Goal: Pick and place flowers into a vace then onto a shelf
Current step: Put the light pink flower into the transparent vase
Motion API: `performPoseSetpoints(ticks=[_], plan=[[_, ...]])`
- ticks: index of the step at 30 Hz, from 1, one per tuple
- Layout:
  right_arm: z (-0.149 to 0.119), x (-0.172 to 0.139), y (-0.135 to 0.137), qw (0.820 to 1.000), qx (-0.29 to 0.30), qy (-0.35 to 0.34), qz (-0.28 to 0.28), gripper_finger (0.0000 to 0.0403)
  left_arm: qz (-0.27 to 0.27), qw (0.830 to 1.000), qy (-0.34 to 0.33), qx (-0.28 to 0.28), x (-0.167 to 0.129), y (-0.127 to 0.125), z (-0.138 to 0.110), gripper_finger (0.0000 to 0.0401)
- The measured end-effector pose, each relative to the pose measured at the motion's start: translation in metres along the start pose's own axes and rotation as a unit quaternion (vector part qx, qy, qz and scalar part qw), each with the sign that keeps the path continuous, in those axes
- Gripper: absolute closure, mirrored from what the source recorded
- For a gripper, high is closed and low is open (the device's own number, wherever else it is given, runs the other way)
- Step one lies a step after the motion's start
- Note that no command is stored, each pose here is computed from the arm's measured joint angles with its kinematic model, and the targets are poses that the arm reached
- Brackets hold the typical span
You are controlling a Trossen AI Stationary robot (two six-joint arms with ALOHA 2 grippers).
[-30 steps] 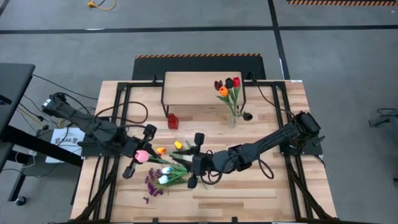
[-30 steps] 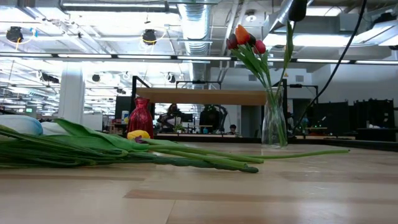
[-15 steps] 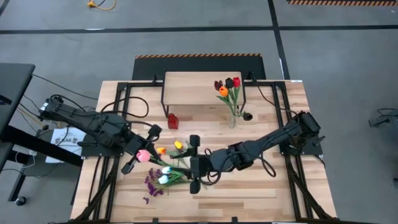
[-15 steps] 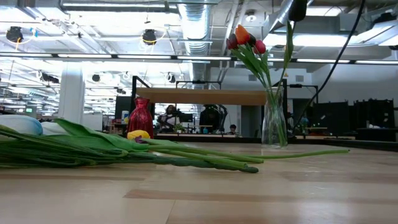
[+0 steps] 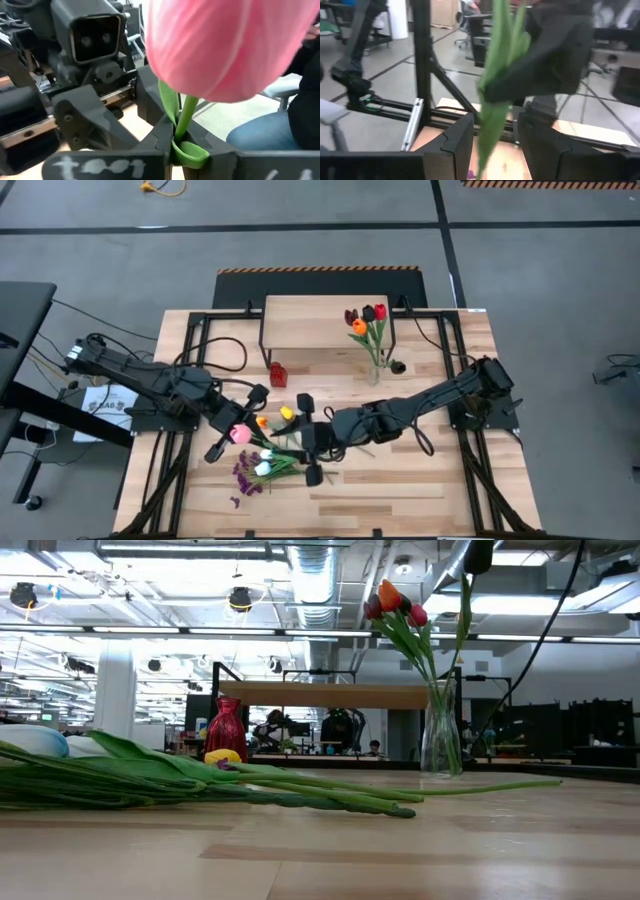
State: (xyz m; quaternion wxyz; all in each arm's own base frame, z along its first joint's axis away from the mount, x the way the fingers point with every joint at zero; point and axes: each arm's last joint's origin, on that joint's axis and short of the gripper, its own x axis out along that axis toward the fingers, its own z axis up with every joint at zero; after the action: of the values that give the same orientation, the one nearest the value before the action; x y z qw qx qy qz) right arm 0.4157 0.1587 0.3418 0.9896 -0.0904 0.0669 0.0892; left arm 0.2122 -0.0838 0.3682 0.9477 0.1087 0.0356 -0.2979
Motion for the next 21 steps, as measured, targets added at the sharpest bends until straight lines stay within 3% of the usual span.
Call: performPoseSetpoints(ticks=[11,21], plan=[[0.0,0.001,-0.002,0.999,0.001,-0.008,0.032,0.0273,0.005,1.0,-0.019,0.005,0.0,0.001,0.004,0.0401],[-0.002,0.002,-0.01,1.0,-0.011,-0.002,0.026,0.0331,0.01,1.0,-0.024,0.007,0.0,0.001,0.005,0.0401]])
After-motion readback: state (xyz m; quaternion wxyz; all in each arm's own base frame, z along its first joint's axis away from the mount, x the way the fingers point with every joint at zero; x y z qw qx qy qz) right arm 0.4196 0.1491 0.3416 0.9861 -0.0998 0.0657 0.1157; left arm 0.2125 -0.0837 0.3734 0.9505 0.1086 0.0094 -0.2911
